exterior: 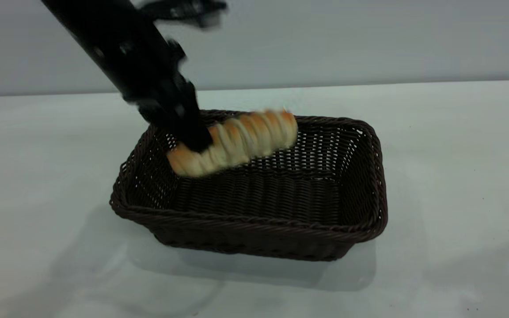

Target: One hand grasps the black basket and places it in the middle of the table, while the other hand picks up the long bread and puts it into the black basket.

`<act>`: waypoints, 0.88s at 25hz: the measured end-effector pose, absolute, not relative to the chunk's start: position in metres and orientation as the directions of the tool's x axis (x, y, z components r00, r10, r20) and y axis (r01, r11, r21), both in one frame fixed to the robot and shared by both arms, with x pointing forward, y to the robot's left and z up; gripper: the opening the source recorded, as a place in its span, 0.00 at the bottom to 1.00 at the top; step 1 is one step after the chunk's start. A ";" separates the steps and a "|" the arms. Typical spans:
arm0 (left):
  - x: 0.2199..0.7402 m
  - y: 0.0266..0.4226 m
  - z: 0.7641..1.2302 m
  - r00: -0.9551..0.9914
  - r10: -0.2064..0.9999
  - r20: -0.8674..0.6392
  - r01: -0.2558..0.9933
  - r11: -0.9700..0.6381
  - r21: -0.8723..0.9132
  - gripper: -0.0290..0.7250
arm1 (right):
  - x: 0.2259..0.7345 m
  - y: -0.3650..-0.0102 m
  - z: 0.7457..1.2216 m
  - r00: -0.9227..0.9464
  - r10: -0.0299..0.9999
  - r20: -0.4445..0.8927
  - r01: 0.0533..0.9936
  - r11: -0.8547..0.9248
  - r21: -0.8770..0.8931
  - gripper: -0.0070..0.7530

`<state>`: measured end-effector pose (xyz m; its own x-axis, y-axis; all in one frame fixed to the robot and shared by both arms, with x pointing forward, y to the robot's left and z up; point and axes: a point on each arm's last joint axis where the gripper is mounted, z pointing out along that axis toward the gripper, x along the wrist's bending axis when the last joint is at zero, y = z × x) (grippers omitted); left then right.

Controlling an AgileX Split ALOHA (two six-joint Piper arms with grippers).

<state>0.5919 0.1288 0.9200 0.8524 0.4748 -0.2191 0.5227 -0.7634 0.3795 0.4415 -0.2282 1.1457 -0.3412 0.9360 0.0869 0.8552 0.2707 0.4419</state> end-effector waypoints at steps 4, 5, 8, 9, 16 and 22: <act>0.594 0.127 0.910 0.849 0.483 -0.215 0.529 -0.763 0.372 0.26 | 0.441 -0.228 1.146 -0.341 0.936 0.087 0.855 0.271 0.442 0.59; 0.594 0.127 0.910 0.849 0.485 -0.211 0.528 -0.762 0.375 0.31 | 0.441 -0.228 1.146 -0.341 0.936 0.087 0.855 0.271 0.442 0.59; 0.596 0.128 0.916 0.852 0.491 -0.184 0.522 -0.759 0.391 0.53 | 0.441 -0.228 1.146 -0.341 0.936 0.087 0.855 0.271 0.442 0.59; 0.596 0.128 0.920 0.851 0.497 -0.169 0.520 -0.757 0.396 0.61 | 0.441 -0.228 1.146 -0.341 0.936 0.087 0.855 0.271 0.442 0.59; 0.596 0.155 1.017 0.730 0.677 0.090 0.595 -0.694 0.405 0.81 | 0.442 -0.230 1.146 -0.339 0.938 0.066 0.853 0.277 0.442 0.59; 0.559 0.200 1.104 0.425 0.862 0.275 0.751 -0.505 0.425 0.81 | 0.431 -0.239 1.156 -0.332 0.943 -0.003 0.825 0.292 0.484 0.59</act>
<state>0.5591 0.1997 1.1041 0.4248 0.8625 0.2751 0.7509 -0.5055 0.4250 0.4314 -0.2391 1.1557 -0.3319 0.9433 -0.0030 0.8248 0.2918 0.4844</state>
